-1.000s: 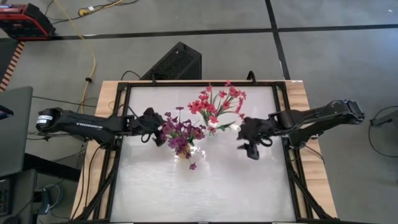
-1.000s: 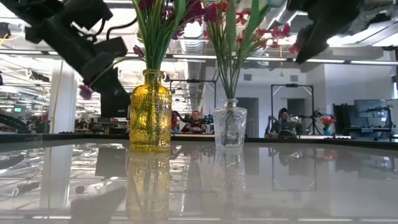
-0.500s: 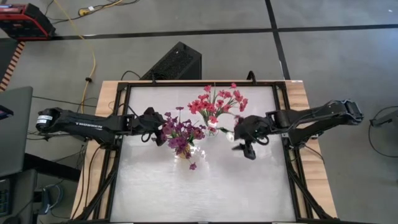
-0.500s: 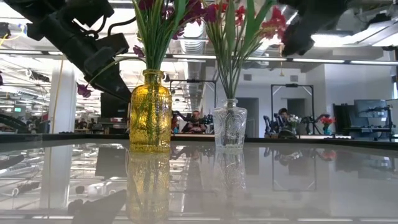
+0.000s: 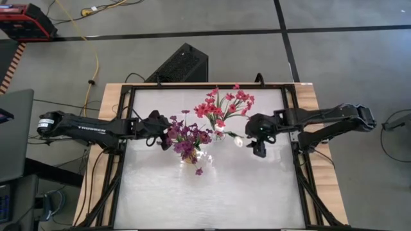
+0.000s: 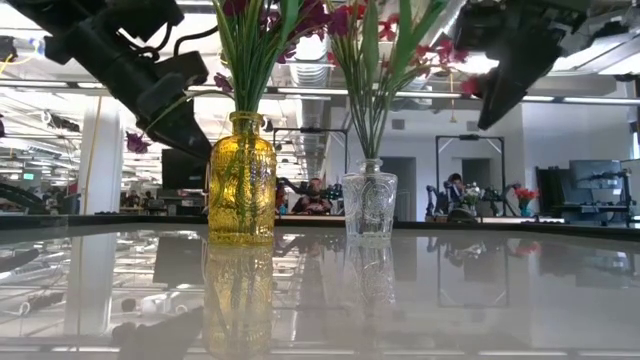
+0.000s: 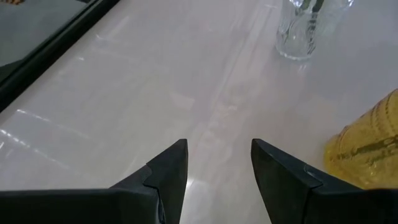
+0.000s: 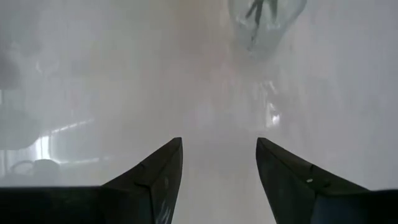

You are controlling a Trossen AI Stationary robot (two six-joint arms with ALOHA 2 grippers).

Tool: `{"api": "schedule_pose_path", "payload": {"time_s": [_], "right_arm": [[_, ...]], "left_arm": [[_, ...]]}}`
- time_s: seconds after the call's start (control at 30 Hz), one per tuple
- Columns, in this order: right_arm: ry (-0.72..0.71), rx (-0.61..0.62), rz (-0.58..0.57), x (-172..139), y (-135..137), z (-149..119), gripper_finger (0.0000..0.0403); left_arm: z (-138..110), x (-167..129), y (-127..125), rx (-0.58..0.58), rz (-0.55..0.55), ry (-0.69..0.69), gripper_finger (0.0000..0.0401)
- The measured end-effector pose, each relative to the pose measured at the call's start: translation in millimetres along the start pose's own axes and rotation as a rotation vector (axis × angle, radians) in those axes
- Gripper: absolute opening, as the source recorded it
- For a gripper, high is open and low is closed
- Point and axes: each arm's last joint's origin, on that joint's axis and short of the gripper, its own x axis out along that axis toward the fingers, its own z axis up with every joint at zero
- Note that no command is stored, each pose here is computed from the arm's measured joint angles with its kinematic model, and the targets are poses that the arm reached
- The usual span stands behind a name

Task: Sort flowers into vase by color
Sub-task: Return to Home Position

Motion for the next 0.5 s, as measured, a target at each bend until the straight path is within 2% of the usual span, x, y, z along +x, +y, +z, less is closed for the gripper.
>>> {"api": "schedule_pose_path", "payload": {"time_s": [0.2, 0.5], "right_arm": [[-0.055, -0.052, -0.010, -1, -6, 6, 0.0217], [0.076, -0.006, -0.045, -6, -18, -8, 0.0176]], "left_arm": [[3, 0, -1, -0.019, -0.010, -0.018, 0.0167], [0, -3, 0, 0.001, -0.023, 0.013, 0.0167]]}}
